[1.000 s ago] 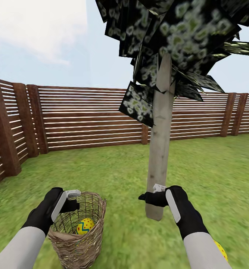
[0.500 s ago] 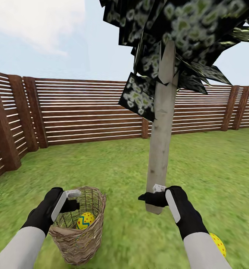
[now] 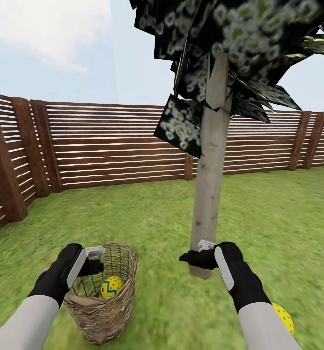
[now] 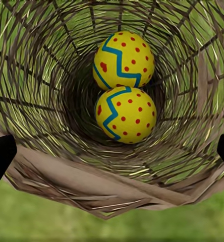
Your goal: Take the three Easter eggs out of the wicker basket on the lawn in the garden, then place them on the lawn next to a single tree (choose any tree) so that all three eggs are next to the same tree and none are left in the basket.
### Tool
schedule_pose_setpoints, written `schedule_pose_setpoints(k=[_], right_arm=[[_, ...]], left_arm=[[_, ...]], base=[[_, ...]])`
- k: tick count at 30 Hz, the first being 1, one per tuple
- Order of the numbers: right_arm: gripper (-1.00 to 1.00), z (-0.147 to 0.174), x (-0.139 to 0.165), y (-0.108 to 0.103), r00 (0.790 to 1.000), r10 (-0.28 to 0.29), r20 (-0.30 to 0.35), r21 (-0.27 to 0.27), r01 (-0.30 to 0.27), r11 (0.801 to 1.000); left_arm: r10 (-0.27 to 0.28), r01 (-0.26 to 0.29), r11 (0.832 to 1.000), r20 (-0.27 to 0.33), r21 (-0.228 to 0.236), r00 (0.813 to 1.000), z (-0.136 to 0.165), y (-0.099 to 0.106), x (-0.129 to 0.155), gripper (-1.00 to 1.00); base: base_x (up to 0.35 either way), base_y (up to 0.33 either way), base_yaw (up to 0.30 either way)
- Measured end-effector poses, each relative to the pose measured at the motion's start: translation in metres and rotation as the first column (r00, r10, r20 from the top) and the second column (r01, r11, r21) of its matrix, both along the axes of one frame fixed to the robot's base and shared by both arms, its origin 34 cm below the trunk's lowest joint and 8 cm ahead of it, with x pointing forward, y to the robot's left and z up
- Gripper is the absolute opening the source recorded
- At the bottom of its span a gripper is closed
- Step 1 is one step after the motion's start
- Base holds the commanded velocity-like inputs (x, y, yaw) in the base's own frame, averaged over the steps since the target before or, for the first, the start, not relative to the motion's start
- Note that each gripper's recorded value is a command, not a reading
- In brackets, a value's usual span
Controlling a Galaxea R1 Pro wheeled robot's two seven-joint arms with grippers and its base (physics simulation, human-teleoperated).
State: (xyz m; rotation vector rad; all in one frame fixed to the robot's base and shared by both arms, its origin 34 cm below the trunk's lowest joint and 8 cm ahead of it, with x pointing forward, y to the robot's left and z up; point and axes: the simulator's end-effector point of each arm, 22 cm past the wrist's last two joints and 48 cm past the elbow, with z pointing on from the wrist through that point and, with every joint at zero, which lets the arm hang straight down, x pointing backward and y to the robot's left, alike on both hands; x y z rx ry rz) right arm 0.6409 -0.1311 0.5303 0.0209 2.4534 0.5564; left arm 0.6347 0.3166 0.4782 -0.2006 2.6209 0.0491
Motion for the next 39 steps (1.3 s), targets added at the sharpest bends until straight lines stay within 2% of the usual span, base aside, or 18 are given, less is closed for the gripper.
schedule_pose_setpoints(k=[3, 7, 10, 15, 23, 30, 39], right_arm=[[1.00, 0.000, 0.000, 0.000, 1.000, 0.000, 0.000, 0.000, 0.000, 1.000], [1.00, 0.000, 0.000, 0.000, 1.000, 0.000, 0.001, -0.001, 0.000, 1.000], [1.00, 0.000, 0.000, 0.000, 1.000, 0.001, 0.000, -0.002, -0.001, 1.000], [1.00, 0.000, 0.000, 0.000, 1.000, 0.001, 0.000, -0.003, -0.001, 1.000], [1.00, 0.000, 0.001, -0.001, 1.000, 0.000, 0.000, -0.003, 0.000, 1.000], [1.00, 0.000, 0.001, -0.001, 1.000, 0.000, 0.000, -0.004, 0.000, 1.000], [1.00, 0.000, 0.001, -0.001, 1.000, 0.000, 0.000, -0.004, 0.000, 1.000]], left_arm=[[0.001, -0.001, 1.000, 0.003, 0.000, 1.000, 0.002, 0.000, 0.002, 1.00], [0.001, -0.001, 1.000, 0.056, 0.004, 0.998, 0.036, 0.000, 0.027, 1.00], [0.006, -0.006, 1.000, 0.051, 0.003, 0.999, 0.051, 0.001, 0.042, 1.00], [0.011, -0.012, 1.000, -0.049, -0.011, 0.999, 0.033, -0.002, 0.038, 1.00], [0.014, -0.015, 1.000, -0.077, -0.016, 0.997, 0.021, -0.007, 0.037, 1.00], [0.017, -0.018, 1.000, -0.073, -0.014, 0.997, -0.011, -0.026, 0.033, 1.00], [0.034, -0.034, 0.999, -0.030, -0.005, 0.999, -0.020, -0.027, 0.037, 1.00]], base=[[0.000, 0.000, 0.000], [0.000, 0.000, 0.000], [0.000, 0.000, 0.000], [0.000, 0.000, 0.000], [0.000, 0.000, 0.000], [0.000, 0.000, 0.000], [0.000, 0.000, 0.000]])
